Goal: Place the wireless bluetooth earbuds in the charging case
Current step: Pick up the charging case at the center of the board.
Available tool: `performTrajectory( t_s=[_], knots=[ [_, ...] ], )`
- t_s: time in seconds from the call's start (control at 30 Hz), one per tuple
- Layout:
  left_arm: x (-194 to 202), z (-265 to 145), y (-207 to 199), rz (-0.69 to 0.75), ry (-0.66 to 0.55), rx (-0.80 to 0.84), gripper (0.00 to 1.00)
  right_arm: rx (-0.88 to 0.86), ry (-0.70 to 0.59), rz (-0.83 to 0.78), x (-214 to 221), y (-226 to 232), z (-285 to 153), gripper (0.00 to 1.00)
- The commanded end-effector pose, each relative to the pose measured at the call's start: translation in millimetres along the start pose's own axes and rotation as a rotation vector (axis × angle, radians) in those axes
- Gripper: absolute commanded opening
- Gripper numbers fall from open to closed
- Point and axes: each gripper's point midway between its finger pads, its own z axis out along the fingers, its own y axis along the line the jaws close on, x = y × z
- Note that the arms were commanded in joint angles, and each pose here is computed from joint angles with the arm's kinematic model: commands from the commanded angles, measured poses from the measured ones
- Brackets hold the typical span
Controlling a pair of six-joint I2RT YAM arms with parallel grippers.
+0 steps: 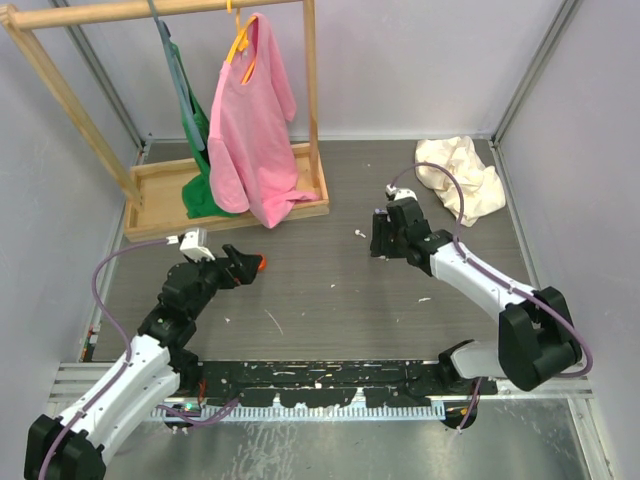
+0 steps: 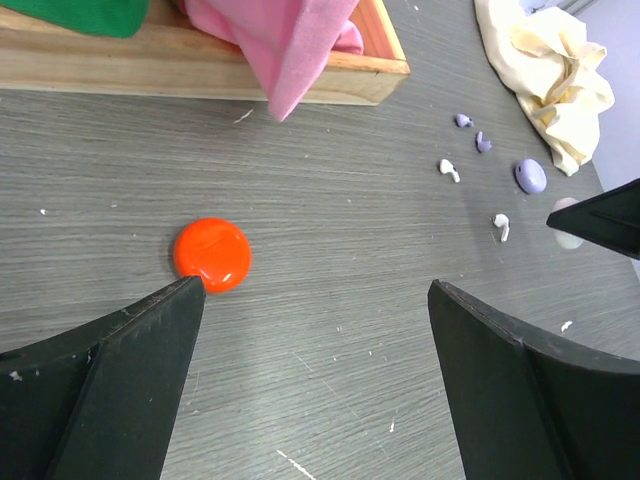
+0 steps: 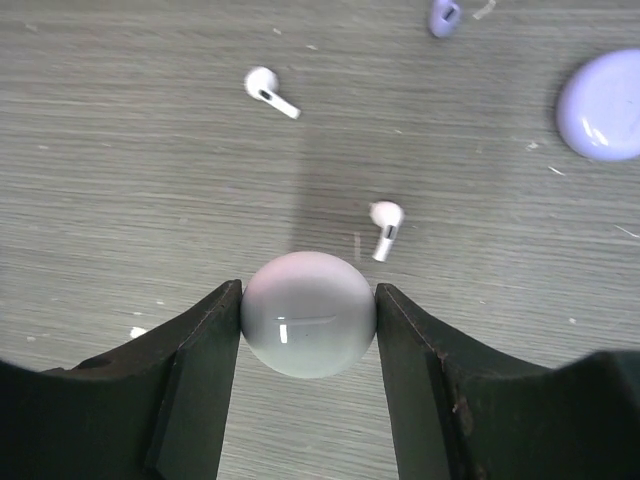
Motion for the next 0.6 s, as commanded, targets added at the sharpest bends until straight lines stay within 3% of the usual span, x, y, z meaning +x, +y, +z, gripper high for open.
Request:
performTrajectory(
  t_s=[0.0, 0.57],
  knots=[
    [-19.2, 2.8, -21.8, -0.034, -0.051, 0.077, 0.95, -0.097, -0.158, 0.058, -35.1, 33.7, -17.0, 0.53],
    [-6.7, 17.4, -78.5, -0.137, -0.007, 0.244, 0.93, -0.424, -0.299, 0.161, -48.1, 148.2, -50.6, 0.52]
  ],
)
